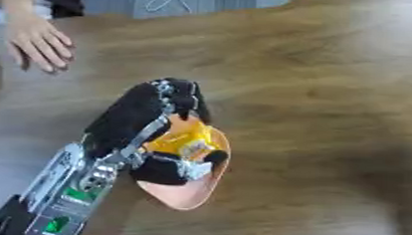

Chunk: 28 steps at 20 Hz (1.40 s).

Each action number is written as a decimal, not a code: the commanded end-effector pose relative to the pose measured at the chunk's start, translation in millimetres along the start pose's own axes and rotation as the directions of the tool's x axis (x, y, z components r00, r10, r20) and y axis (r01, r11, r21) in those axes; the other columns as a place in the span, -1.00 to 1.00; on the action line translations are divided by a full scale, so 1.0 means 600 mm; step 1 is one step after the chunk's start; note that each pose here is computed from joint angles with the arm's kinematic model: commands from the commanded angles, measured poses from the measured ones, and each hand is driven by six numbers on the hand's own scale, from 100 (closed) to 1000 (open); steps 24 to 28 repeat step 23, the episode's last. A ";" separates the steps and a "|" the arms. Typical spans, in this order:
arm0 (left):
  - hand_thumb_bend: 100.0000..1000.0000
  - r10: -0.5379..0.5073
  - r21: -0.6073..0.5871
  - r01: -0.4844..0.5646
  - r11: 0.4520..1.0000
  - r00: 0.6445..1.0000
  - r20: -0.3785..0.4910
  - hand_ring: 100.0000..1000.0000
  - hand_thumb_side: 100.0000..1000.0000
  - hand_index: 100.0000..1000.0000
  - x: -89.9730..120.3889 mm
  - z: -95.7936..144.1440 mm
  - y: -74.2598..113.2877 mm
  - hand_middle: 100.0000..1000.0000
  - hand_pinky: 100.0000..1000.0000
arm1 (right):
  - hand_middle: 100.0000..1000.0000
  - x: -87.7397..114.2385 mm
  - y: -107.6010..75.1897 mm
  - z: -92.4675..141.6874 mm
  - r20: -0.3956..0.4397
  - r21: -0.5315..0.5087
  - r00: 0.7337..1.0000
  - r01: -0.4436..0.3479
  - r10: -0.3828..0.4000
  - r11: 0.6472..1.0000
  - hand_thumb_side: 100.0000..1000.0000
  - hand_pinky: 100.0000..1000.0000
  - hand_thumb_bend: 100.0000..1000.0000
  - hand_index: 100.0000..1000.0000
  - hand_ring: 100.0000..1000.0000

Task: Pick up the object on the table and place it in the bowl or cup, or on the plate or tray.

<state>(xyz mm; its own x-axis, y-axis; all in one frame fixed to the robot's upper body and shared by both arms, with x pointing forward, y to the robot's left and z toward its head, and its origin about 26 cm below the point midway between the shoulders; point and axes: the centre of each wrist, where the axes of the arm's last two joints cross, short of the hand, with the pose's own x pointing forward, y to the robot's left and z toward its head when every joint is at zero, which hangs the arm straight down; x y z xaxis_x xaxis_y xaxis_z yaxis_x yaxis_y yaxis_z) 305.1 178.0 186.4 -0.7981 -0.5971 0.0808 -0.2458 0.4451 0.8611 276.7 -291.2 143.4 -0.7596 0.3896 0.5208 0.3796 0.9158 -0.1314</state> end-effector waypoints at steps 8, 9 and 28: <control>-0.23 -0.021 -0.020 0.022 1.000 1.000 0.021 -0.23 0.55 0.09 -0.002 0.001 0.006 -0.10 -0.90 | 0.24 0.006 -0.002 -0.009 0.024 0.011 1.000 -0.003 0.002 1.000 0.41 -0.42 -1.00 0.62 0.06; -0.22 -0.022 -0.018 0.022 1.000 1.000 0.021 -0.24 0.54 0.08 -0.002 0.001 0.006 -0.11 -0.91 | 0.24 0.006 -0.002 -0.009 0.024 0.011 1.000 -0.003 0.002 1.000 0.41 -0.42 -1.00 0.62 0.06; -0.94 0.563 0.512 -0.609 0.606 0.783 0.266 0.63 1.00 0.86 -0.014 0.014 0.051 0.75 0.15 | 0.25 0.005 -0.006 -0.003 0.007 0.007 1.000 -0.016 0.016 1.000 0.42 -0.42 -1.00 0.62 0.07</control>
